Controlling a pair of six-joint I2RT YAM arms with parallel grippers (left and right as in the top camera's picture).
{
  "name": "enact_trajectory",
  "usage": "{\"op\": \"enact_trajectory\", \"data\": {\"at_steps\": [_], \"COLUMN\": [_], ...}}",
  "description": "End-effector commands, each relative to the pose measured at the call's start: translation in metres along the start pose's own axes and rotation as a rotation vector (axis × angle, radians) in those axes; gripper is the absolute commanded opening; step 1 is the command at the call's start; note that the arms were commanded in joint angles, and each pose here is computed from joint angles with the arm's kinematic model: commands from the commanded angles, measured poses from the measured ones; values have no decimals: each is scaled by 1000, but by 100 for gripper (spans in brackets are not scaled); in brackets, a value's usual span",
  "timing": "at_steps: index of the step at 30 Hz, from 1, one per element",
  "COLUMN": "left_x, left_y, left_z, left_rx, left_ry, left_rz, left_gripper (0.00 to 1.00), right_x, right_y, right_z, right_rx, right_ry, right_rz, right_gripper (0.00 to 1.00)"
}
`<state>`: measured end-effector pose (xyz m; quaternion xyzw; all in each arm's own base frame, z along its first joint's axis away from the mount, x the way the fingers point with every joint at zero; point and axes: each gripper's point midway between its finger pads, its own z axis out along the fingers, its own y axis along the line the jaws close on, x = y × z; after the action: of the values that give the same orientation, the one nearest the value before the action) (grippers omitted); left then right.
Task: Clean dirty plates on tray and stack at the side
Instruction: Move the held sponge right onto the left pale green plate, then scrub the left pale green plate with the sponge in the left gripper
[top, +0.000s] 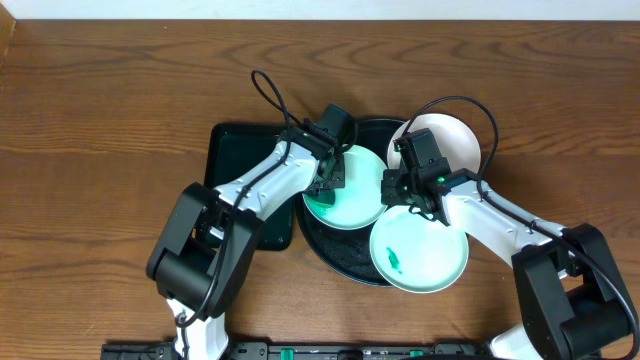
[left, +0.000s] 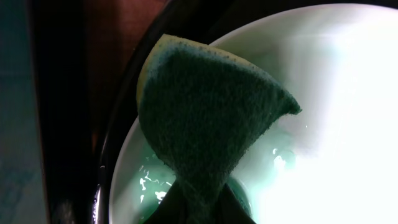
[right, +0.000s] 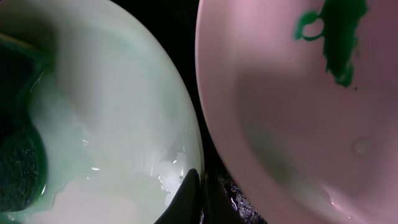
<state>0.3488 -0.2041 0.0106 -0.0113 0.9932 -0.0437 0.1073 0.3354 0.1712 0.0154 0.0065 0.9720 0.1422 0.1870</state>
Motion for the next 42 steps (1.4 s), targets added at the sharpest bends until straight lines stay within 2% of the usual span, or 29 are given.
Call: {"op": "enact_trajectory", "data": {"at_steps": [1, 13, 18, 32, 42], "left_x": [26, 36, 51, 75, 56], "left_y": [14, 11, -12, -51, -73], "left_z": [37, 43, 41, 30, -10], "left_rx": [-70, -71, 35, 214, 336], "left_ry": [101, 136, 205, 310, 231], "left_rz": [6, 20, 27, 45, 61], "left_gripper": [8, 8, 8, 7, 7], "right_x": [10, 9, 9, 9, 8], "right_y": [4, 4, 4, 5, 5], "right_z": [4, 4, 4, 4, 4], "right_rx": [-23, -25, -25, -25, -27], "right_ry": [35, 33, 32, 31, 29], "right_rz": [-5, -5, -5, -5, -5], "right_gripper": [2, 2, 1, 1, 2]}}
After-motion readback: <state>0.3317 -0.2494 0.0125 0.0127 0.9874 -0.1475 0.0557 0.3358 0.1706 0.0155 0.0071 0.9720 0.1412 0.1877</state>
